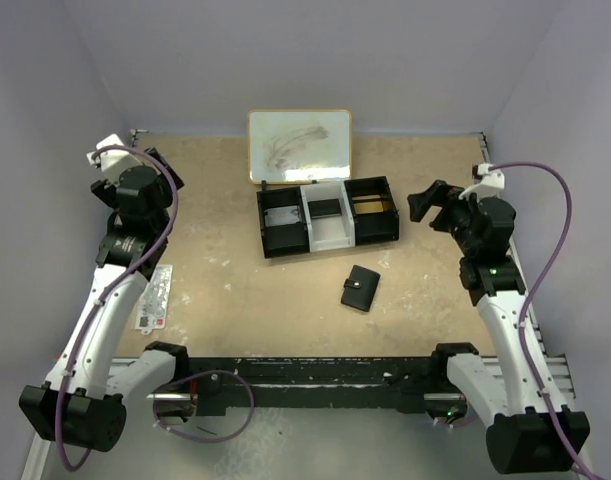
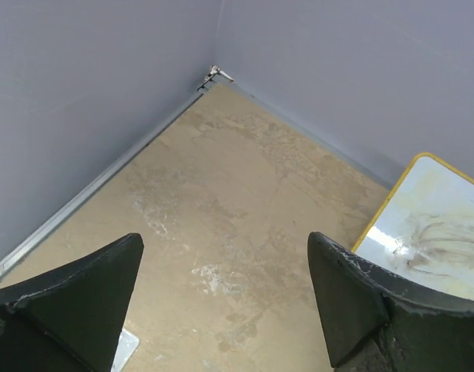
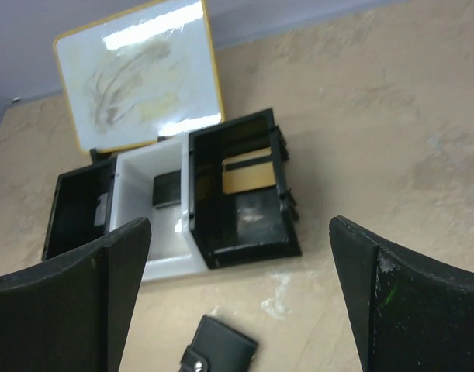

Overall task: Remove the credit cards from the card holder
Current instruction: Move the storage box to the center of the board.

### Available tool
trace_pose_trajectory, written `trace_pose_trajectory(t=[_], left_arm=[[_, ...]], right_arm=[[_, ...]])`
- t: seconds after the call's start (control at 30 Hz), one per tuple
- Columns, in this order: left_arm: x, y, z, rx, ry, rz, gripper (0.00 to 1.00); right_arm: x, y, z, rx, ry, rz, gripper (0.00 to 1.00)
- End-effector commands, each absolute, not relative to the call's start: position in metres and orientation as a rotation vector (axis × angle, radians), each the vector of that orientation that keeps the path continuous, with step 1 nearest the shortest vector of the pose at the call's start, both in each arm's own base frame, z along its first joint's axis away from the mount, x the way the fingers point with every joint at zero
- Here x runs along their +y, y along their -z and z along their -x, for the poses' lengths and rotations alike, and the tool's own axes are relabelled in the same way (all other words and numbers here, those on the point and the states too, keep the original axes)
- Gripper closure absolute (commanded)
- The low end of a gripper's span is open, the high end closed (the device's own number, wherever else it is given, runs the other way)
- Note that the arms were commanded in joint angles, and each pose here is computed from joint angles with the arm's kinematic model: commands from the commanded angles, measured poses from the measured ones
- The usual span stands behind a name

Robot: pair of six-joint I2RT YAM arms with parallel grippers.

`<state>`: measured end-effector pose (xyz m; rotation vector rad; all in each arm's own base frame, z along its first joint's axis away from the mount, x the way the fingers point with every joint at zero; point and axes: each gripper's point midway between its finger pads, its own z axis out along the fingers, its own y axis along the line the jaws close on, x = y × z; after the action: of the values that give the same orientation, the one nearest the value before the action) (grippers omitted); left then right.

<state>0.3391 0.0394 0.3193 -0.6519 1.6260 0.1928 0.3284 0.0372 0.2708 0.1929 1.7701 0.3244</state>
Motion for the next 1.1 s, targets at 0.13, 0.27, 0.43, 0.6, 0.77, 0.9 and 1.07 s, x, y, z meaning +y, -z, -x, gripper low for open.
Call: trace_pose_trajectory(t=[0.13,0.27,0.43,0.6,0.77,0.9,1.07], left_arm=[[0.002,-0.263,-0.322,1.930,-0.020,0.650,0.15],[-0.053,-0.222,-0.323,2.113,0.275,0.531,0.15],[-0.098,-0.200,-0.311,2.162,0.578,0.465,0.15],[-0.098,-0.185,-0.288,2.218,0.569,0.419,0.15],[-0.096,-0.182,-0.277,2.231,0.563,0.417,0.16],[-0.108,-0.187,-0.276,2.201,0.657,0.415,0.16],[-0.120,-0.186,-0.274,2.219,0.689,0.377,0.16]], right_arm=[[0.092,-0.231,-0.296,1.895,-0.726,-0.215,0.00],[0.111,-0.206,-0.292,1.959,-0.876,-0.222,0.00],[0.120,-0.163,-0.279,2.114,-0.895,-0.266,0.03],[0.127,-0.132,-0.262,2.254,-0.790,-0.269,0.07],[0.130,-0.119,-0.253,2.304,-0.739,-0.303,0.12],[0.136,-0.116,-0.254,2.319,-0.749,-0.298,0.16],[0.131,-0.113,-0.270,2.331,-0.668,-0.305,0.16]])
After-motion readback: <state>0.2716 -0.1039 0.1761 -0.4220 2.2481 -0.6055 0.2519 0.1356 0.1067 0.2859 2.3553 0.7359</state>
